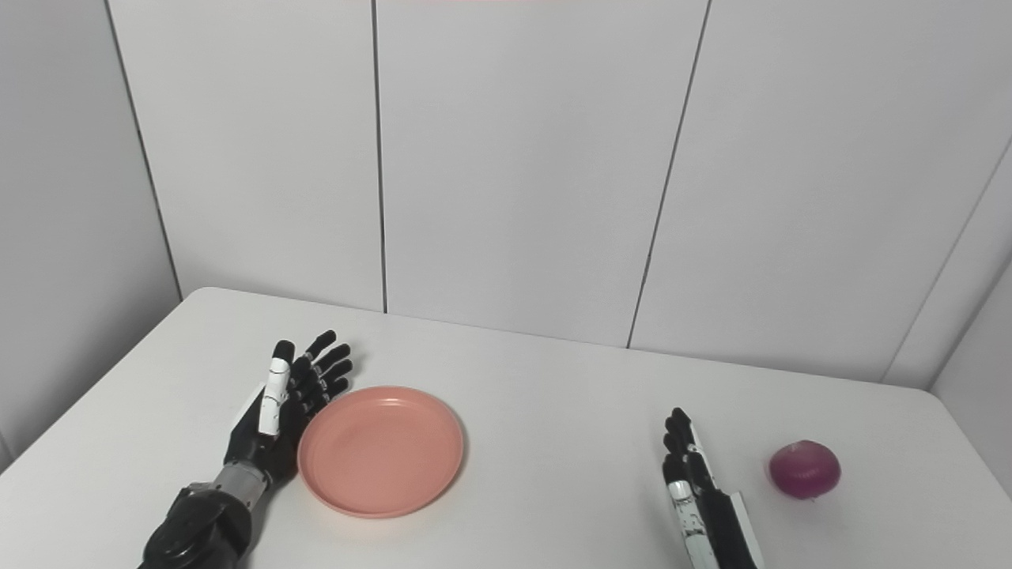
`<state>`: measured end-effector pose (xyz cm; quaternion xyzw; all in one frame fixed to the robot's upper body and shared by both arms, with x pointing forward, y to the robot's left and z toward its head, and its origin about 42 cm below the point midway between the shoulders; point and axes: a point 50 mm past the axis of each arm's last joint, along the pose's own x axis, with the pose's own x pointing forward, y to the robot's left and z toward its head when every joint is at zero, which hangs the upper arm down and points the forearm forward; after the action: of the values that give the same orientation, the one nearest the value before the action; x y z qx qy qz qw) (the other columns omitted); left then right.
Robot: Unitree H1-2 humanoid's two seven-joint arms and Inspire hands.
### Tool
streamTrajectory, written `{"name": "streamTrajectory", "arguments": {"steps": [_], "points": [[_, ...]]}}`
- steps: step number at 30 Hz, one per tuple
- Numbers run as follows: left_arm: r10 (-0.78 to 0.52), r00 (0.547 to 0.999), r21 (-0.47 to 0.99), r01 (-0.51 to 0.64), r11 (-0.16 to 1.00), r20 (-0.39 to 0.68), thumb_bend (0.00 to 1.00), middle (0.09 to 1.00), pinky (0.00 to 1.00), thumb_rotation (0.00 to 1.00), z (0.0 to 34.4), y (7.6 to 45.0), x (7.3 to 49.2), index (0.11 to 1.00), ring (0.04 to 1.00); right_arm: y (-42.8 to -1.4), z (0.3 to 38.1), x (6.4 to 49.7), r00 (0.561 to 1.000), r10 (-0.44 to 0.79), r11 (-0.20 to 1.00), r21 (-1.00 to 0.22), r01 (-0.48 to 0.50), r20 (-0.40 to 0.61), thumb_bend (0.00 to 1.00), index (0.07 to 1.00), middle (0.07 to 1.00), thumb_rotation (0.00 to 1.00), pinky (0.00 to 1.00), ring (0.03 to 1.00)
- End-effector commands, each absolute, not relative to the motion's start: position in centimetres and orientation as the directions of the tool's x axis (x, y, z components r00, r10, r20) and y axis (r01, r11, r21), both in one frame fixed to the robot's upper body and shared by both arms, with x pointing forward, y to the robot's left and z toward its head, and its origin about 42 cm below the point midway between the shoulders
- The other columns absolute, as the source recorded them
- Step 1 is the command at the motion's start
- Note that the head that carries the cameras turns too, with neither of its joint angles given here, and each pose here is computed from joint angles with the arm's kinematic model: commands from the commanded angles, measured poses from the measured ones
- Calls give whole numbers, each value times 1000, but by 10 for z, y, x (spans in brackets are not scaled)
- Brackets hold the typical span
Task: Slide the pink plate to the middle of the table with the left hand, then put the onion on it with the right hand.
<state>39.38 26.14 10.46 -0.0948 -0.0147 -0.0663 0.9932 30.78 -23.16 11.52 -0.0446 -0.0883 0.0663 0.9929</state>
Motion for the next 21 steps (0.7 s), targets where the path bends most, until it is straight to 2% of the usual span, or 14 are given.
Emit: {"name": "streamTrajectory", "arguments": {"steps": [1, 12, 21], "points": [[-133, 990, -179, 140, 974, 50, 826, 925, 963, 1000, 105, 253, 394, 924, 936, -222, 103, 301, 984, 129, 990, -71, -121, 121, 556, 1000, 989, 917, 1000, 999], [-137, 990, -212, 142, 967, 37, 829, 924, 981, 1000, 91, 241, 388, 929, 941, -210, 100, 304, 985, 126, 990, -74, -118, 115, 662, 987, 984, 896, 1000, 1000], [-123, 991, -264, 133, 955, 54, 814, 943, 1000, 1000, 92, 225, 377, 944, 965, -206, 98, 303, 986, 129, 990, -62, -123, 107, 669, 995, 991, 895, 1000, 1000]]}}
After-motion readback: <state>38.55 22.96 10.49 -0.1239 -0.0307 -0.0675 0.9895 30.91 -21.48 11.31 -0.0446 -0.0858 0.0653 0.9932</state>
